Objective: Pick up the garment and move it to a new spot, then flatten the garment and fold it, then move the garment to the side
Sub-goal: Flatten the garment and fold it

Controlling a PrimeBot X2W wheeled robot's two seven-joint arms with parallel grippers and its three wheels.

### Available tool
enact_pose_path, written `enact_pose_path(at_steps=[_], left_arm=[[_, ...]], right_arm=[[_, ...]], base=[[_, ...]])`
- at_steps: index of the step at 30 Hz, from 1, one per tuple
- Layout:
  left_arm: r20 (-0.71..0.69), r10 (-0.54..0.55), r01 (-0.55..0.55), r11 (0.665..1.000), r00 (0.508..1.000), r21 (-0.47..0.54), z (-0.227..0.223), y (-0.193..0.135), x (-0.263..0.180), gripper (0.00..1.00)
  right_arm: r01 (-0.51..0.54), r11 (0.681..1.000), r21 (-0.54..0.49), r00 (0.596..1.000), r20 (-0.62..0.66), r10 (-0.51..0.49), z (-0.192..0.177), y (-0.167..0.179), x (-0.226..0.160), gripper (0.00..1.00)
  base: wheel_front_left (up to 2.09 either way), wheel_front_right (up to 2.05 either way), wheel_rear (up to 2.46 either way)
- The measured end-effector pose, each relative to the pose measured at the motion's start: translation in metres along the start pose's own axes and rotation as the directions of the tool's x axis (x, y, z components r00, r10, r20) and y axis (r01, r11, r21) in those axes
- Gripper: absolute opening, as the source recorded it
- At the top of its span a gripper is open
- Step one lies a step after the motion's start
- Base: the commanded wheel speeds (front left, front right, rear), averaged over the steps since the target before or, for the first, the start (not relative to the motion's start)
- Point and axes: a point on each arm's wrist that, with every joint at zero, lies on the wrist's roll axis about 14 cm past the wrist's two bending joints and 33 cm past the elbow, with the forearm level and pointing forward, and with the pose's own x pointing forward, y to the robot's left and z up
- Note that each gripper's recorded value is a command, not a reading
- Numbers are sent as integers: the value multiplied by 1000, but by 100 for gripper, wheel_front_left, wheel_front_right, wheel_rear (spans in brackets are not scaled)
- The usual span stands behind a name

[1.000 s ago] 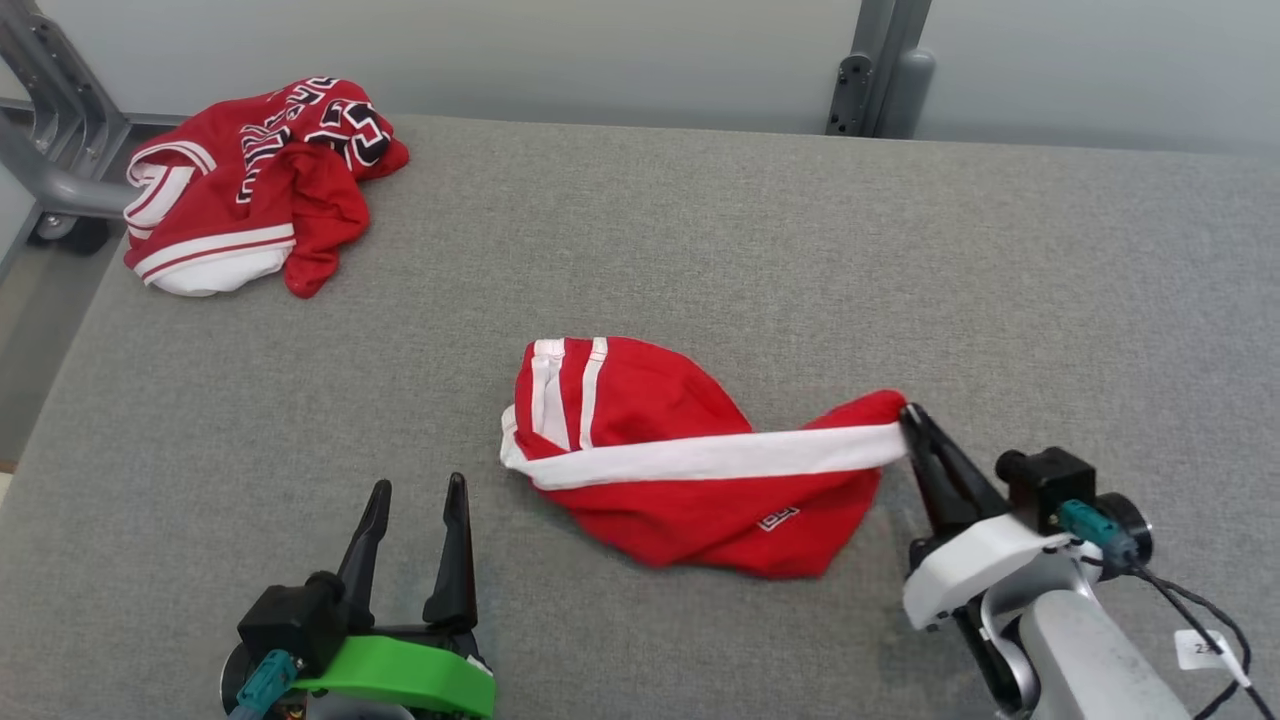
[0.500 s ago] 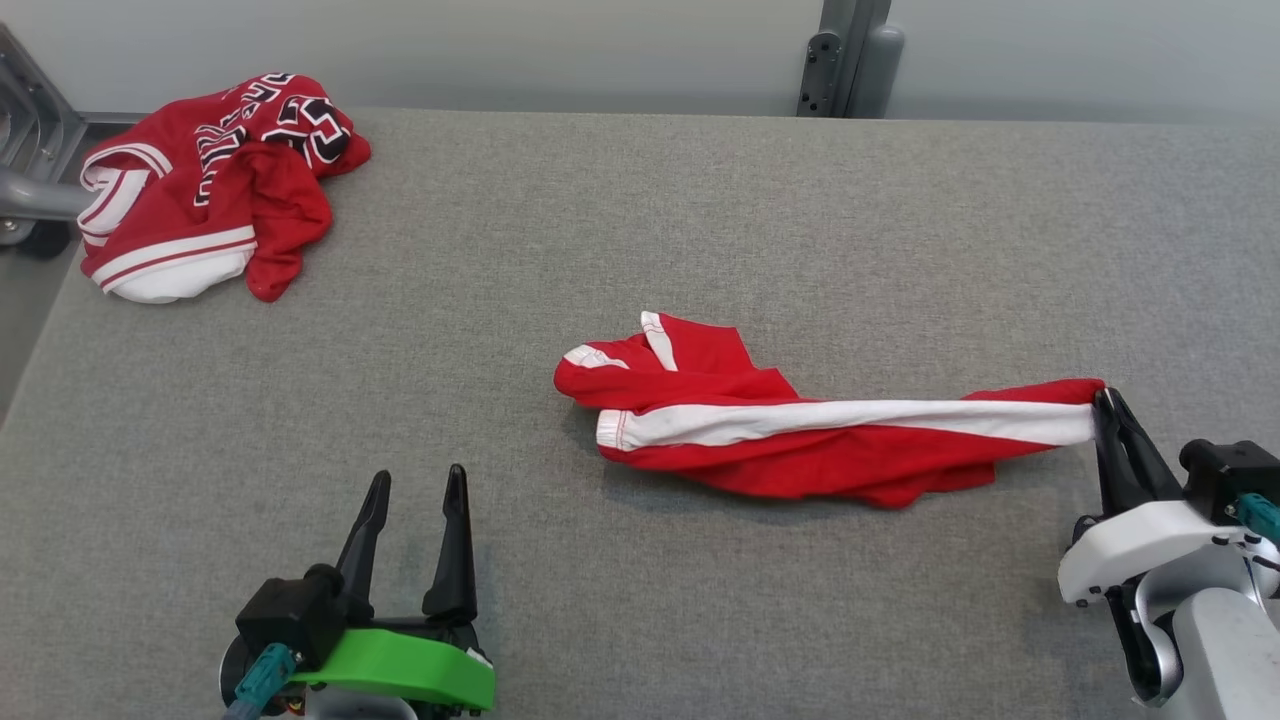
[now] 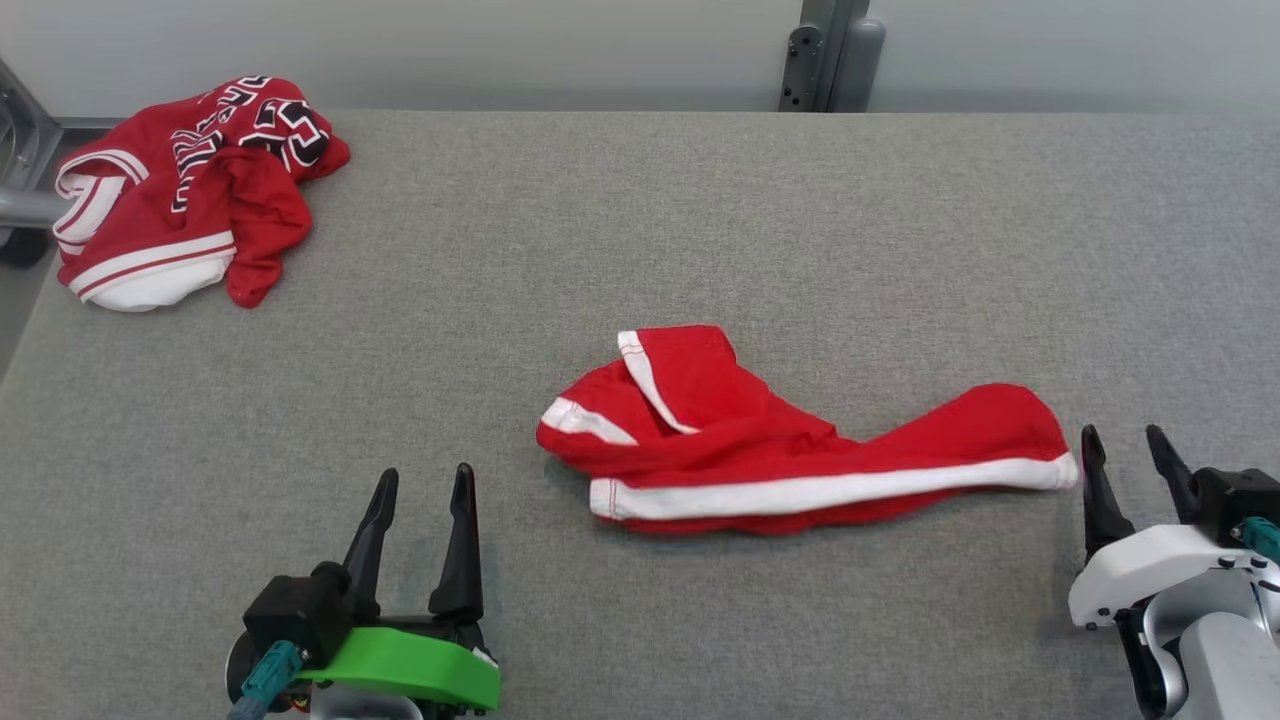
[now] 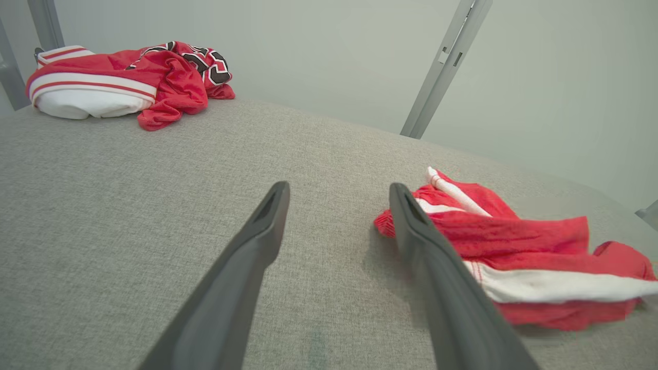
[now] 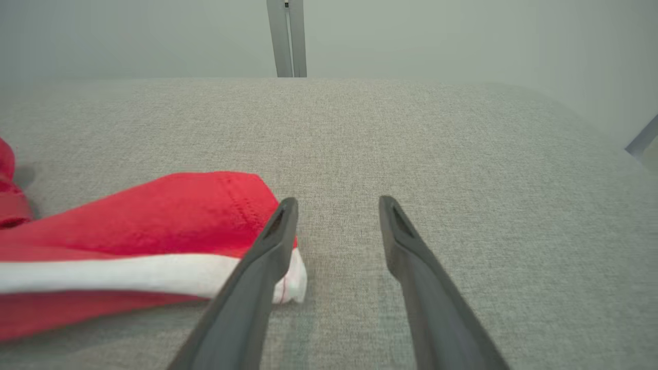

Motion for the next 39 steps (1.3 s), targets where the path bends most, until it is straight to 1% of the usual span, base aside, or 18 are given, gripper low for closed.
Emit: enact_pose_path(at_steps=[6, 11, 13, 16, 19, 21, 23, 25, 27, 29, 30, 32, 34, 35, 36, 37, 38, 39], left_arm=[[-3, -17, 17, 1000, 1000, -1, -1, -5, 2, 100], [-8, -37, 37, 999, 999, -3, -3, -11, 3, 100], [-10, -42, 42, 999, 999, -4, -3, -12, 3, 100], [-12, -45, 45, 999, 999, -4, -4, -13, 3, 100], [-12, -42, 42, 999, 999, -3, -4, -12, 2, 100], [-9, -36, 36, 999, 999, -3, -3, -10, 0, 100], [-6, -29, 29, 1000, 1000, -2, -2, -8, -1, 100], [0, -20, 20, 1000, 1000, 0, 0, -5, -2, 100], [5, -10, 10, 1000, 1000, 1, 2, -2, -4, 100], [10, 1, -1, 1000, 1000, 1, 4, 1, -6, 100], [13, 9, -9, 1000, 1000, 1, 4, 3, -8, 100], [19, 21, -21, 1000, 1000, 1, 6, 7, -10, 100], [24, 32, -32, 999, 999, 1, 8, 10, -13, 100], [27, 37, -37, 999, 999, -2, 9, 11, -14, 100], [31, 45, -45, 999, 998, -4, 10, 13, -16, 100], [35, 51, -51, 999, 998, -4, 12, 14, -17, 100], [37, 56, -56, 998, 998, -4, 12, 16, -19, 100], [40, 62, -62, 998, 997, -5, 13, 17, -20, 100]], right_arm=[[21, 1000, -15, 999, 43, -20, 14, -9, -2, 100], [-1, 1000, -17, 996, 92, 2, 28, 0, -5, 100], [-31, 999, -23, 993, 109, 33, 32, 11, -7, 100], [-109, 993, -37, 985, 134, 113, 39, 39, -8, 100], [-236, 969, -67, 960, 136, 244, 40, 80, -12, 100], [-333, 938, -93, 929, 137, 344, 41, 111, -18, 100], [-432, 894, -123, 886, 125, 446, 39, 141, -26, 100], [-525, 838, -149, 834, 109, 541, 35, 169, -38, 100], [-619, 765, -178, 766, 81, 638, 29, 196, -52, 100], [-691, 694, -199, 701, 49, 712, 22, 216, -65, 100], [-723, 660, -205, 670, 23, 742, 16, 224, -71, 100], [-759, 606, -236, 628, -22, 778, 8, 232, -77, 100], [-773, 565, -291, 603, -58, 795, 4, 234, -73, 100], [-774, 557, -302, 600, -68, 797, 2, 234, -71, 100], [-778, 528, -341, 587, -94, 804, -2, 236, -69, 100], [-780, 487, -393, 572, -131, 810, -8, 236, -68, 100], [-777, 473, -417, 573, -156, 805, -13, 234, -64, 58], [-777, 472, -417, 576, -170, 799, -17, 234, -61, 37]], base=[[0, 0, 0], [0, 0, 0], [0, 0, 0], [0, 0, 0], [0, 0, 0], [0, 0, 0], [0, 0, 0], [0, 0, 0], [0, 0, 0], [0, 0, 0], [0, 0, 0], [0, 0, 0], [0, 0, 0], [0, 0, 0], [0, 0, 0], [0, 0, 0], [0, 0, 0], [0, 0, 0]])
